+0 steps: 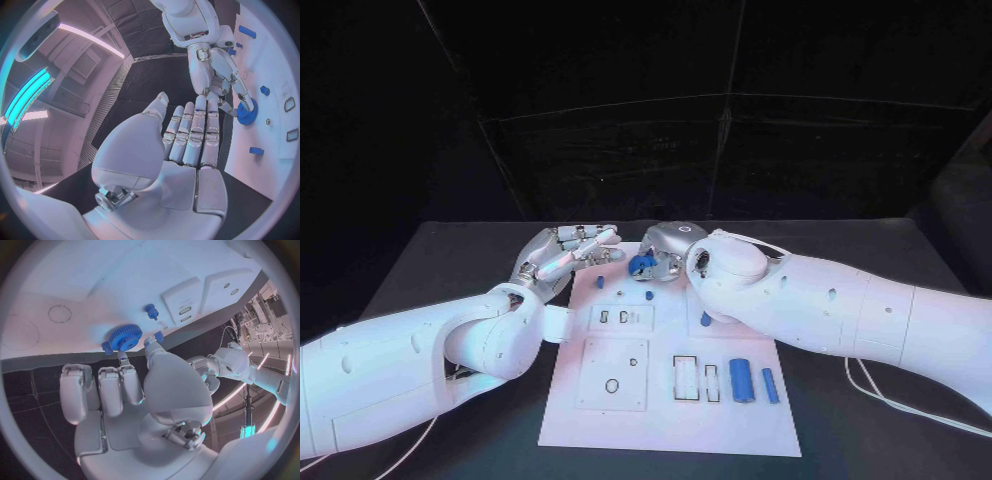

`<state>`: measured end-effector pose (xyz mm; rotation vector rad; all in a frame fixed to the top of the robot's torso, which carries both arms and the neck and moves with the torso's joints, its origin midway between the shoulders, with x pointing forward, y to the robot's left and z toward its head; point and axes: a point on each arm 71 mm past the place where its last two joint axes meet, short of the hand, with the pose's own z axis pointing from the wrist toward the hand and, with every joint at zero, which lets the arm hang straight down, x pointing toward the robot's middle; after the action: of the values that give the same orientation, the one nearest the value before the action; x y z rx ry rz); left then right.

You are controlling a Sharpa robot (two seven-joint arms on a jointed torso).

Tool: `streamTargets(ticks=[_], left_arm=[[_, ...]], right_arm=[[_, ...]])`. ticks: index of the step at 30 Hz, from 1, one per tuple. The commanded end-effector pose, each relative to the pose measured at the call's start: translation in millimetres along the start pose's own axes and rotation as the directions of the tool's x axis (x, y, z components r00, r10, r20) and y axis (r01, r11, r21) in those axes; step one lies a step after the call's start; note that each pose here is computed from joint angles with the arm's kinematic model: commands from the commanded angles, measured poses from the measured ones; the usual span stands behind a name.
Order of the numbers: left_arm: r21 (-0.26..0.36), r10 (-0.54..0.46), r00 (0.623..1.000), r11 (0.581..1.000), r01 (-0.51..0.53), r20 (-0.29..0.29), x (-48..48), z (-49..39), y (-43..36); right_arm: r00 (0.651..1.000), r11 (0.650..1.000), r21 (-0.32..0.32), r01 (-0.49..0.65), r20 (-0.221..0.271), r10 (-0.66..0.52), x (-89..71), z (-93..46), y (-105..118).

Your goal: Assemble the parts on the task board

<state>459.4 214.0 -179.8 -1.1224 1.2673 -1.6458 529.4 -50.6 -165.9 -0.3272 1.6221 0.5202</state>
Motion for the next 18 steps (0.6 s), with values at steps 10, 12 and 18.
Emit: streamTargets(ticks=[10,12,18], left_arm=[[0.008,0.004,1.0,1.0,-0.004,-0.007,0.6,0.4,-1.7],[0.008,0.004,1.0,1.0,-0.004,-0.006,0.4,0.5,-1.6],[0.008,0.005,1.0,1.0,-0.005,-0.005,0.3,0.5,-1.6]], right_arm=[[1.0,1.0,0.024,0.001,0.019,-0.002,-2.9,-4.0,-6.7],[0.999,1.0,0.023,0.005,0.033,-0.006,-4.0,-5.1,-7.6],[0.994,1.0,0.015,-0.008,0.11,0.006,-10.3,-10.5,-10.9]])
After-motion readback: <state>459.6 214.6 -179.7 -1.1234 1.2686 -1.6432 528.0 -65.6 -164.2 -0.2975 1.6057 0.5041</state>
